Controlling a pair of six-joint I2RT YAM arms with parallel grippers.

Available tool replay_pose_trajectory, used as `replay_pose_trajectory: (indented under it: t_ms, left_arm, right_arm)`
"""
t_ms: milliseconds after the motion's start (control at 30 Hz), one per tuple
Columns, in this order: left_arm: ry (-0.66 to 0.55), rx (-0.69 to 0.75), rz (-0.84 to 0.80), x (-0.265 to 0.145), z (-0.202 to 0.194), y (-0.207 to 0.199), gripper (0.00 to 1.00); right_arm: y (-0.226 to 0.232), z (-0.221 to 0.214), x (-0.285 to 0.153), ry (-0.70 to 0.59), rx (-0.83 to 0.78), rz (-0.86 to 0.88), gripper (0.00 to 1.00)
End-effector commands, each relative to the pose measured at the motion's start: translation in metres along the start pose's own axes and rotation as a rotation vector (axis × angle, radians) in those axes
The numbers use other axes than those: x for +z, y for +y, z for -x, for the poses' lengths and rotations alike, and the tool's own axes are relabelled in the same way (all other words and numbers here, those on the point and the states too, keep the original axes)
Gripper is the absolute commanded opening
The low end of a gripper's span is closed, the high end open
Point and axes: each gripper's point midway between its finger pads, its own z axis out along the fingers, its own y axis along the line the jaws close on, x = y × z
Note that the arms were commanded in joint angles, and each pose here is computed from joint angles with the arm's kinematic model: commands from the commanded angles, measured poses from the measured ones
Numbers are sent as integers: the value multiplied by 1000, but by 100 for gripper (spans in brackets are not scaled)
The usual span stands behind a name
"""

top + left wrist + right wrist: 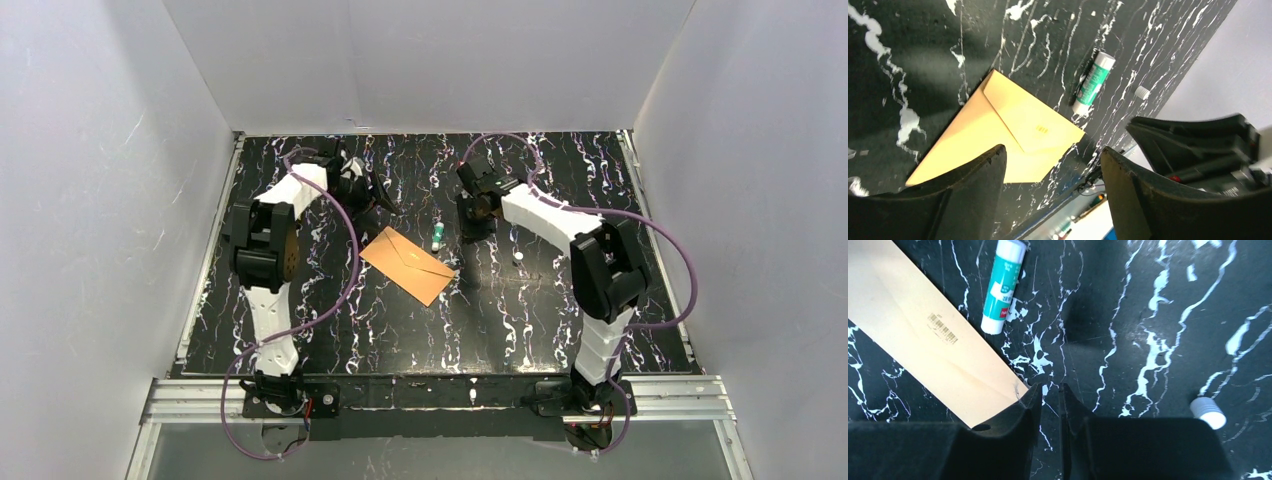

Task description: Place the letter into the envelope and seal it

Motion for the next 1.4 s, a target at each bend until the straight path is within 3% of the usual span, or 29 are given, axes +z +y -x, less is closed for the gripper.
replay_pose_trajectory:
  t_ms: [0, 200, 433, 933, 1033, 1200, 1300, 1367]
  left_arm:
    - [-119, 138, 50, -55, -4, -24, 69]
    - [-246, 214, 184, -90, -14, -7, 80]
    - [-365, 252, 276, -117, -12, 1, 86]
    - [-338, 229, 248, -110, -9, -4, 86]
    - [-342, 229, 253, -111, -8, -4, 86]
    - [-384, 218, 298, -122, -4, -1, 86]
    - [-441, 203, 353, -137, 0, 4, 86]
    - [-474, 194, 379, -145, 3, 8, 87]
  right_arm:
    - [16, -13, 14, 57, 14, 75, 27]
    - [23, -25, 29, 114, 30, 117, 25]
    - [22, -51, 39, 204, 2, 125, 21]
    - [35, -85, 39, 293, -85, 116, 19]
    - [34, -75, 31, 256, -107, 98, 19]
    - [12, -22, 12, 85, -130, -103, 21]
    - [11, 12, -2, -70, -90, -145, 34]
    - [19, 27, -1, -146, -23, -123, 48]
